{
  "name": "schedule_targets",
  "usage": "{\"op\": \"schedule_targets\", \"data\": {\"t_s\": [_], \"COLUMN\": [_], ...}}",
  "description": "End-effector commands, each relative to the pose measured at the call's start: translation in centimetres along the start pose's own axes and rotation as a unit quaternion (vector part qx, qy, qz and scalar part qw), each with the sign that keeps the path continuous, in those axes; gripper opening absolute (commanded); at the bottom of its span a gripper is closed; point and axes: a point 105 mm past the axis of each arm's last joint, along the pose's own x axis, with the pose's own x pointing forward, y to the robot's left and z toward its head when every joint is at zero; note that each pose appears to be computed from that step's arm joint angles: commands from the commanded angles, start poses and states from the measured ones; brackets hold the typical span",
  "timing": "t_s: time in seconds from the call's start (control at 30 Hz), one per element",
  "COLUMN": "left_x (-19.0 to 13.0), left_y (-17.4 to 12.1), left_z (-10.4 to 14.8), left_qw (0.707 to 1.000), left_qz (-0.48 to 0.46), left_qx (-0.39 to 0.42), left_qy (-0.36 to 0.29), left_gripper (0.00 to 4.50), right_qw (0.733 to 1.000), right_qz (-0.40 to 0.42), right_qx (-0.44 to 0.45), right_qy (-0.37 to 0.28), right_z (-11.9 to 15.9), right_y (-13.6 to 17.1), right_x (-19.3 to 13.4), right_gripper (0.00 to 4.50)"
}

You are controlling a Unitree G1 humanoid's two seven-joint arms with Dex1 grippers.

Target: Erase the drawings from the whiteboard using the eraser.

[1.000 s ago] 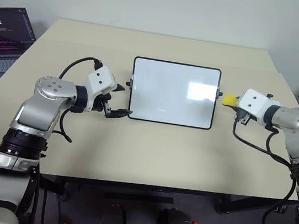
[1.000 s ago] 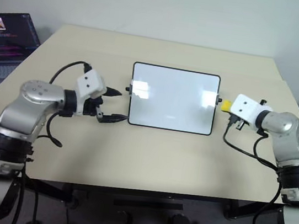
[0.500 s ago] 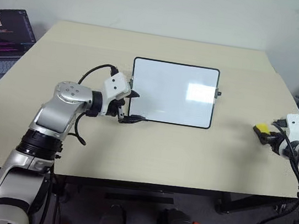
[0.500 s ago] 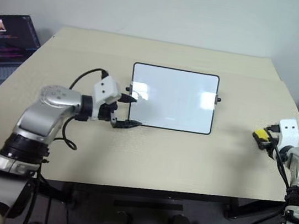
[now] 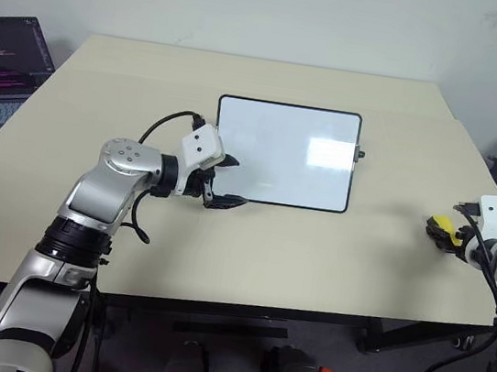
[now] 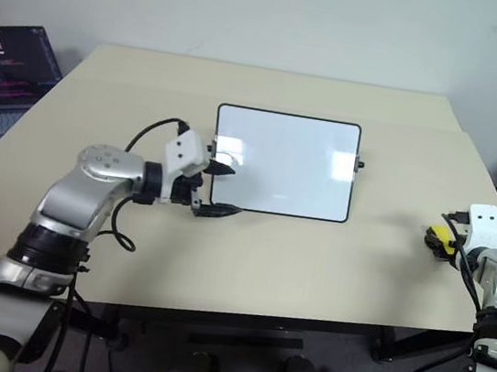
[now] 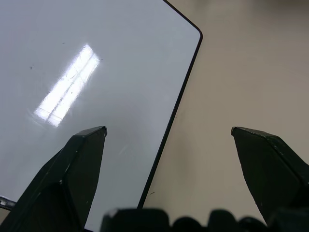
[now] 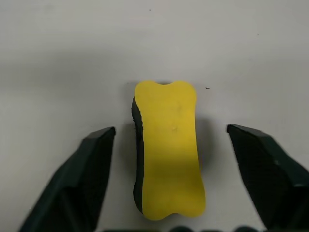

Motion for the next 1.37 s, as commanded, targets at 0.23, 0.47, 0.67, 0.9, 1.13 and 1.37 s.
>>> {"op": "schedule_targets", "data": {"t_s": [0.23, 0.47, 0.67, 0.9, 1.13, 1.37], "left_x": [-6.2, -9.6, -10.2, -9.0, -6.2, -4.2], "left_y": [5.7, 9.7, 10.1, 8.7, 6.2, 5.0], "left_z": [0.8, -3.2, -5.9, -7.8, -9.5, -9.8], "left_qw": [0.975, 0.901, 0.849, 0.817, 0.799, 0.802], "left_qz": [0.199, 0.402, 0.486, 0.538, 0.564, 0.559], "left_qx": [-0.064, -0.133, -0.174, -0.177, -0.179, -0.181], "left_qy": [-0.077, -0.099, -0.109, -0.104, -0.104, -0.11], "left_gripper": [4.5, 4.5, 4.5, 4.5, 4.5, 4.5], "right_qw": [0.985, 0.972, 0.966, 0.953, 0.943, 0.94], "right_qz": [0.022, 0.042, 0.032, 0.031, 0.041, 0.047], "right_qx": [-0.03, 0.02, 0.051, 0.092, 0.079, 0.074], "right_qy": [-0.166, -0.232, -0.253, -0.288, -0.32, -0.329], "right_z": [9.6, 9.9, 8.4, 6.2, 3.5, 3.5], "right_y": [2.9, 6.3, 8.0, 8.0, 10.1, 11.0], "right_x": [-3.4, -1.3, 0.3, 1.0, 1.6, 1.6], "right_gripper": [4.48, 4.48, 4.48, 4.48, 4.48, 4.48]}}
